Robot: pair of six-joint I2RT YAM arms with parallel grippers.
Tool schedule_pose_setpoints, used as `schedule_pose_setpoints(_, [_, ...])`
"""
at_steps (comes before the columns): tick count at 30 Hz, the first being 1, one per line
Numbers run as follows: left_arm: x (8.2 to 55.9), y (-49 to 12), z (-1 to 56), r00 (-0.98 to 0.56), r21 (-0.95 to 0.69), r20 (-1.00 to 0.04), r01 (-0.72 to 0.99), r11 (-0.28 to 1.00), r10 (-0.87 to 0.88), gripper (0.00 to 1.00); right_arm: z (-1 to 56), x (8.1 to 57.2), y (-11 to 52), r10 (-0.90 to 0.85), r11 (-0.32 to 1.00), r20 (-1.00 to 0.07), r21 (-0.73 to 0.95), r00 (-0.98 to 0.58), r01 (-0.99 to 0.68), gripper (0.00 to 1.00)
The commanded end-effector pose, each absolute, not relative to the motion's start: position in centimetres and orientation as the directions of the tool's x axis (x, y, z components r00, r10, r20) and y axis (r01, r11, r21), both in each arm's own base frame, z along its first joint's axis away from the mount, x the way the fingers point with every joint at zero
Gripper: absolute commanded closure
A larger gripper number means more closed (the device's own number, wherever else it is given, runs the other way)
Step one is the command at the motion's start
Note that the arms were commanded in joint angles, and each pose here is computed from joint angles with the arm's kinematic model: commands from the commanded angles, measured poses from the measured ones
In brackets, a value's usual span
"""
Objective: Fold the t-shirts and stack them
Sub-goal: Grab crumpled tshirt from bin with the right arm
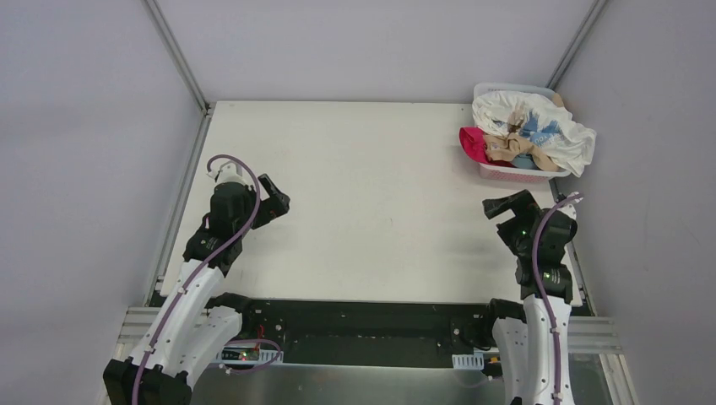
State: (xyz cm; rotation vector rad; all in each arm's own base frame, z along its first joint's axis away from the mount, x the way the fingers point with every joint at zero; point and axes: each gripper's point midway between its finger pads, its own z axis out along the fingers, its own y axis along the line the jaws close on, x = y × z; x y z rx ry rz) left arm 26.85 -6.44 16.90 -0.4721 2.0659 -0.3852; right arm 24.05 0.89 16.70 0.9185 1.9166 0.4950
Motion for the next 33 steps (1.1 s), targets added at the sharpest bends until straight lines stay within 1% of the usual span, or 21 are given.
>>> schedule_pose_setpoints(1, [26.5, -5.7, 16.3, -0.474, -0.429, -0.737, -0.223, 0.875, -0.482, 0.00, 18.6, 25.1, 1.6, 0.769, 0.639, -0.587, 0.711, -0.253, 0.294, 0.01])
schedule_pose_setpoints(3, [26.5, -5.7, 16.1, -0.478, -0.427, -0.735, -0.225, 0.876, -0.481, 0.00, 18.7, 25.3, 1.6, 0.771, 0.637, -0.593, 0.719, -0.234, 0.278, 0.00])
schedule_pose_setpoints(6, [26.9, -5.8, 16.2, -0.466, -0.446, -0.727, -0.237, 0.863, -0.504, 0.00, 18.0, 25.5, 0.5, 0.789, 0.611, -0.589, 0.725, -0.172, 0.319, 0.00])
schedule_pose_setpoints(9, [27.8, -6.7, 16.7, -0.477, -0.462, -0.726, -0.197, 0.865, -0.496, 0.00, 18.4, 25.8, 0.0, 0.788, 0.610, -0.595, 0.719, -0.158, 0.332, 0.01])
schedule_pose_setpoints(11, [28.3, -7.1, 16.9, -0.493, -0.459, -0.724, -0.178, 0.870, -0.482, 0.00, 19.0, 26.2, -0.8, 0.777, 0.617, -0.612, 0.691, -0.150, 0.376, 0.01])
schedule_pose_setpoints(14, [28.8, -7.4, 16.9, -0.506, -0.453, -0.724, -0.164, 0.876, -0.469, 0.00, 20.4, 27.2, -4.1, 0.755, 0.593, -0.646, 0.594, -0.117, 0.544, 0.00])
schedule_pose_setpoints(16, [29.2, -7.5, 16.8, -0.501, -0.457, -0.725, -0.162, 0.875, -0.472, 0.00, 22.1, 28.5, -6.1, 0.743, 0.558, -0.663, 0.543, -0.087, 0.627, 0.01])
schedule_pose_setpoints(18, [29.7, -7.7, 16.9, -0.496, -0.461, -0.731, -0.147, 0.875, -0.468, 0.00, 24.2, 30.8, -7.6, 0.693, 0.589, -0.713, 0.474, -0.107, 0.655, 0.01])
schedule_pose_setpoints(20, [30.0, -8.0, 17.0, -0.504, -0.453, -0.737, -0.127, 0.883, -0.451, 0.00, 25.8, 33.0, -9.5, 0.618, 0.626, -0.771, 0.364, -0.154, 0.689, 0.01])
schedule_pose_setpoints(21, [30.2, -8.0, 17.2, -0.505, -0.446, -0.742, -0.119, 0.887, -0.441, 0.00, 26.4, 34.4, -10.2, 0.557, 0.677, -0.801, 0.286, -0.218, 0.678, 0.01])
schedule_pose_setpoints(22, [30.3, -8.0, 17.3, -0.505, -0.441, -0.745, -0.115, 0.890, -0.435, 0.00, 27.2, 36.0, -10.5, 0.473, 0.751, -0.828, 0.201, -0.301, 0.628, 0.01])
schedule_pose_setpoints(23, [30.4, -8.0, 17.2, -0.507, -0.435, -0.748, -0.112, 0.893, -0.428, 0.00, 26.6, 38.1, -10.1, 0.378, 0.842, -0.824, 0.116, -0.421, 0.528, 0.01])
schedule_pose_setpoints(24, [30.4, -8.0, 17.1, -0.509, -0.431, -0.749, -0.111, 0.895, -0.424, 0.00, 27.4, 39.1, -10.2, 0.255, 0.901, -0.836, 0.023, -0.486, 0.433, 0.01])
schedule_pose_setpoints(25, [30.4, -8.0, 17.1, -0.509, -0.429, -0.749, -0.113, 0.896, -0.423, 0.00, 27.1, 40.4, -9.9, 0.153, 0.945, -0.816, -0.043, -0.557, 0.323, 0.01])
schedule_pose_setpoints(27, [30.4, -7.9, 16.9, -0.507, -0.424, -0.752, -0.116, 0.898, -0.421, 0.00, 26.3, 42.0, -9.7, -0.024, 0.981, -0.761, -0.141, -0.648, 0.130, 0.01])
schedule_pose_setpoints(28, [30.5, -7.9, 16.7, -0.508, -0.422, -0.753, -0.115, 0.899, -0.419, 0.00, 26.5, 43.3, -10.0, -0.062, 0.983, -0.747, -0.160, -0.662, 0.088, 0.01])
schedule_pose_setpoints(31, [30.8, -7.8, 16.6, -0.511, -0.410, -0.757, -0.114, 0.905, -0.408, 0.00, 26.4, 45.2, -10.6, -0.157, 0.981, -0.692, -0.194, -0.705, -0.028, 0.01])
schedule_pose_setpoints(33, [31.0, -7.7, 16.5, -0.515, -0.401, -0.758, -0.120, 0.908, -0.402, 0.00, 26.5, 46.7, -11.7, -0.192, 0.974, -0.685, -0.220, -0.703, -0.052, 0.01])
